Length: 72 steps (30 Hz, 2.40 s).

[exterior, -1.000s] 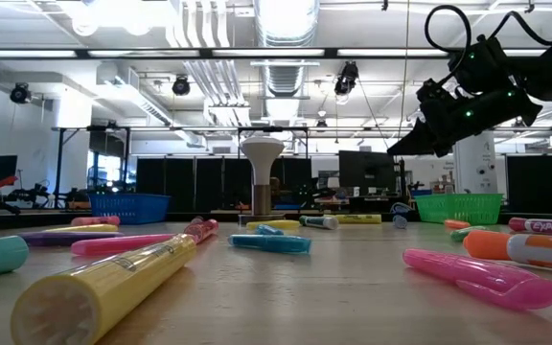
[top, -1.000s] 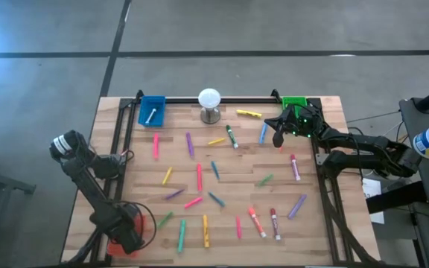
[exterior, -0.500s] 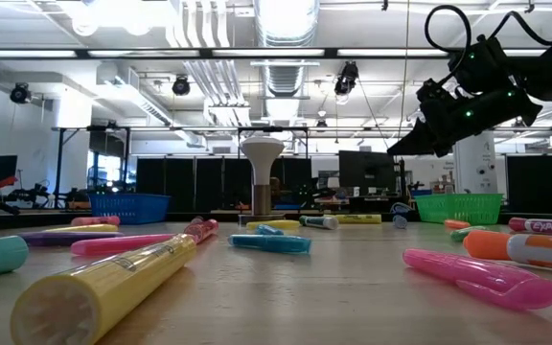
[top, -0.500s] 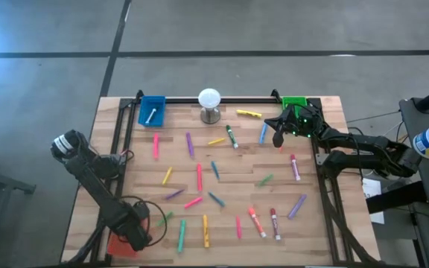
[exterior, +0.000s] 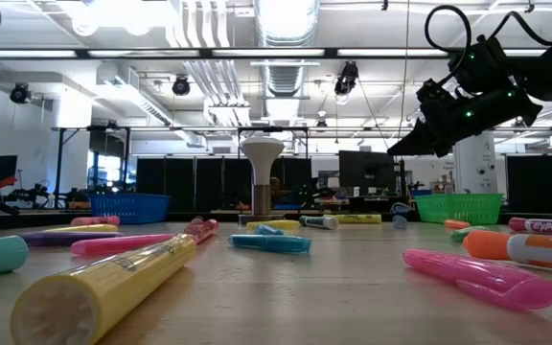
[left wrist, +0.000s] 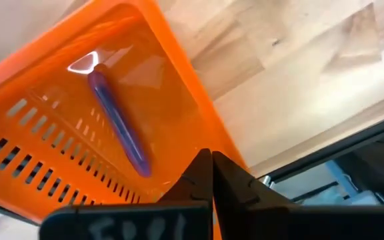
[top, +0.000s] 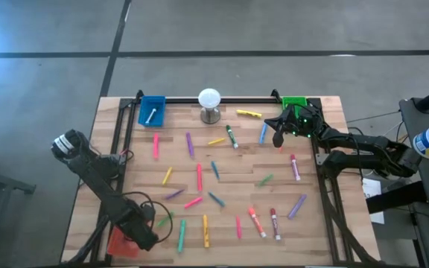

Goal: Pick & Place Markers
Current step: Adjust the orange bin on the table, then put the blue highlighter pen into the green bin

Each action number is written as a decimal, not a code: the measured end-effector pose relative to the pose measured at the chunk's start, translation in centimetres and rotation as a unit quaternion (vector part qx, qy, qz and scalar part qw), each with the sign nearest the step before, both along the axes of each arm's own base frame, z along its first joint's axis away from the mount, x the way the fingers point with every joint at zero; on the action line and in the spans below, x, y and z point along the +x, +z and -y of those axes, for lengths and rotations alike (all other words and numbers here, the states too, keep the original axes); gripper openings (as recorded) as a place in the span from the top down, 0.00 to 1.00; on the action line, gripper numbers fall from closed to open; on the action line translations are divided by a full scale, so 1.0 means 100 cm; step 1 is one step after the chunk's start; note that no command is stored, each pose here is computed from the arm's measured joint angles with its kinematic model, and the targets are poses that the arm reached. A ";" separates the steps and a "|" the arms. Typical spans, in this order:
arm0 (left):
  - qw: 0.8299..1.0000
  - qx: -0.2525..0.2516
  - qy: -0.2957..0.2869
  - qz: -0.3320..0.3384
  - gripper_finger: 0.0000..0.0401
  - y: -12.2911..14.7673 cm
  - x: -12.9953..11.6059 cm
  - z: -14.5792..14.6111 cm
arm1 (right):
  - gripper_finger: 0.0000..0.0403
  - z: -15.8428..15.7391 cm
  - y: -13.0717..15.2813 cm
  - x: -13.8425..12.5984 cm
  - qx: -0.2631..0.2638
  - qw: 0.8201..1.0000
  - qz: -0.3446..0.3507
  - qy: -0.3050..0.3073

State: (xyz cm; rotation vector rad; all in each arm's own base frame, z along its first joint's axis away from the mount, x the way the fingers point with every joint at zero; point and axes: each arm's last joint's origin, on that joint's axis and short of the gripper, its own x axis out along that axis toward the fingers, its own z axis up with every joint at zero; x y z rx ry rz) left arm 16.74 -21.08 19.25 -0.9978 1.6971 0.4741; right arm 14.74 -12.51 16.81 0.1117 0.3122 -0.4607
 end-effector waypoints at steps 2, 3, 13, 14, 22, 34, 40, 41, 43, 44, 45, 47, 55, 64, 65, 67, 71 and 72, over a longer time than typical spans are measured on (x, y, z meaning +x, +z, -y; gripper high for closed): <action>1.000 0.003 0.001 0.004 1.00 0.000 0.001 0.000 | 0.98 0.000 0.000 0.000 0.000 1.000 0.000 0.000; 1.000 0.004 0.002 0.006 1.00 0.000 0.001 -0.001 | 0.98 0.000 0.000 0.000 0.000 1.000 0.000 0.000; 0.999 -0.003 -0.005 0.047 1.00 0.009 0.012 -0.001 | 0.98 0.000 0.000 0.000 0.001 1.000 0.000 0.000; 0.999 -0.005 -0.008 0.050 1.00 0.010 0.013 -0.001 | 0.98 0.000 0.000 0.000 0.001 1.000 0.001 -0.001; 0.992 0.005 0.022 0.122 1.00 0.029 0.020 -0.013 | 0.98 -0.001 -0.002 -0.001 0.007 1.000 0.000 -0.002; 0.946 0.168 0.001 0.277 1.00 0.003 0.037 -0.084 | 0.98 -0.004 -0.012 -0.005 0.029 0.999 -0.007 -0.010; 0.855 0.220 0.007 0.469 1.00 -0.025 0.052 -0.136 | 0.98 -0.006 -0.017 -0.007 0.063 0.998 0.000 -0.022; 0.837 0.234 0.009 0.494 1.00 -0.029 0.054 -0.145 | 0.98 -0.007 -0.018 -0.008 0.070 0.997 0.002 -0.025; 0.803 0.269 0.023 0.531 1.00 -0.035 0.055 -0.164 | 0.98 -0.007 -0.019 -0.008 0.085 0.996 0.007 -0.030; 0.789 0.286 0.032 0.542 1.00 -0.038 0.055 -0.173 | 0.98 -0.007 -0.019 -0.008 0.092 0.995 0.011 -0.034; 0.776 0.303 0.043 0.552 1.00 -0.040 0.056 -0.182 | 0.98 -0.007 -0.018 -0.008 0.098 0.994 0.015 -0.036; 0.761 0.330 0.059 0.555 1.00 -0.044 0.054 -0.197 | 0.98 -0.007 -0.018 -0.008 0.111 0.993 0.022 -0.041; 0.738 0.416 0.085 0.524 0.98 -0.050 0.057 -0.226 | 0.98 -0.014 -0.016 0.000 0.136 0.986 0.040 -0.091; 0.700 0.462 0.050 0.542 0.99 -0.044 0.064 -0.238 | 0.95 -0.027 -0.009 0.015 0.146 0.978 0.062 -0.133; 0.697 0.464 0.042 0.545 0.99 -0.044 0.064 -0.239 | 0.93 -0.027 -0.007 0.016 0.146 0.977 0.065 -0.140; 0.685 0.461 0.033 0.563 1.00 -0.043 0.065 -0.243 | 0.89 -0.028 -0.005 0.018 0.149 0.974 0.064 -0.156; 0.645 0.454 0.032 0.614 1.00 -0.040 0.062 -0.253 | 0.78 -0.026 0.000 0.021 0.179 0.963 0.035 -0.199; 0.636 0.455 0.032 0.623 1.00 -0.040 0.060 -0.255 | 0.75 -0.025 0.002 0.022 0.190 0.958 0.025 -0.214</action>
